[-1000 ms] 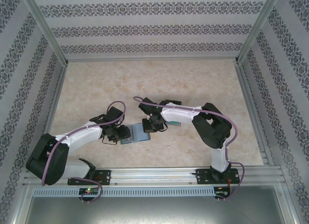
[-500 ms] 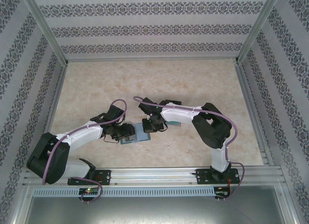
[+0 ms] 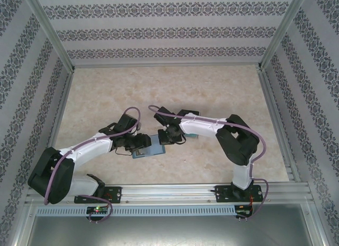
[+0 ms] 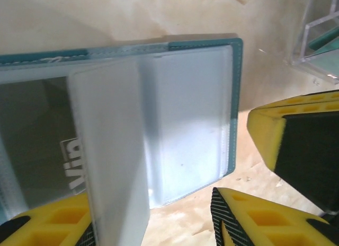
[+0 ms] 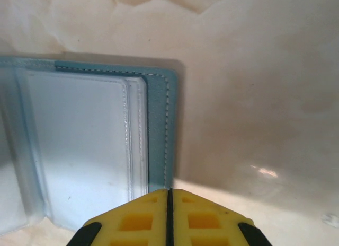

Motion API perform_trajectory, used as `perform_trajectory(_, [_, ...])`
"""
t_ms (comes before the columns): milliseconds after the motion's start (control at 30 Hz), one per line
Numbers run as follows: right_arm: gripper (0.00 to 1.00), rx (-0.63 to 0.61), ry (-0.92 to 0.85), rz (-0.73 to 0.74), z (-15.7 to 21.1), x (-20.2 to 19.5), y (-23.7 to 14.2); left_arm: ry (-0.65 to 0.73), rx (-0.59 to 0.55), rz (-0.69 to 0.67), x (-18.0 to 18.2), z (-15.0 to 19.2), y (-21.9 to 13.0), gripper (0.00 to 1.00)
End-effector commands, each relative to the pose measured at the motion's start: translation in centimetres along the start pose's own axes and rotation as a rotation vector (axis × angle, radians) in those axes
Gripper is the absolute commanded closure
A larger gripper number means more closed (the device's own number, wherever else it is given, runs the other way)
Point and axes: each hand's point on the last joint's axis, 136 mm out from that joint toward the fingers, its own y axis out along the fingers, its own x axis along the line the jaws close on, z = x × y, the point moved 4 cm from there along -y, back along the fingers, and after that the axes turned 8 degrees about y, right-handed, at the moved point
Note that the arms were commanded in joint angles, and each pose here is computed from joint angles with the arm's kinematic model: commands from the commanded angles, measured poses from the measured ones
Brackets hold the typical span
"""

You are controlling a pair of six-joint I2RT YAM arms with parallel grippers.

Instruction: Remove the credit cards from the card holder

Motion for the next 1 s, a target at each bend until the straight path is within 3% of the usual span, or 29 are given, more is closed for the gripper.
perform_trajectory(0, [1.0, -0.125, -0.007, -0.004, -1.2, -0.4, -3.2, 0.065, -0.005, 0.055, -1.9, -0.9, 0.3, 0.53])
perform_trajectory(300, [1.0, -0.377, -0.016, -0.128, -2.2, -0.4, -7.7, 0.143, 0.047, 0.095, -4.3, -1.4, 1.9, 0.53])
perform_trajectory(600, [1.0, -0.328, 0.006, -0.175, -2.3, 0.5, -7.9, 0.174, 0.068, 0.113, -5.0, -1.0, 2.0, 0.47])
perform_trajectory(900, [1.0, -0.211, -0.065, -0.234, -1.9, 3.4, -6.1, 0.114, -0.024, -0.112, -1.1, -0.5, -0.3, 0.57])
perform_trajectory(967, [0.95, -0.19, -0.073, -0.252, -1.8, 4.1, -5.6, 0.083, -0.054, -0.162, 0.3, -0.3, -1.0, 0.6])
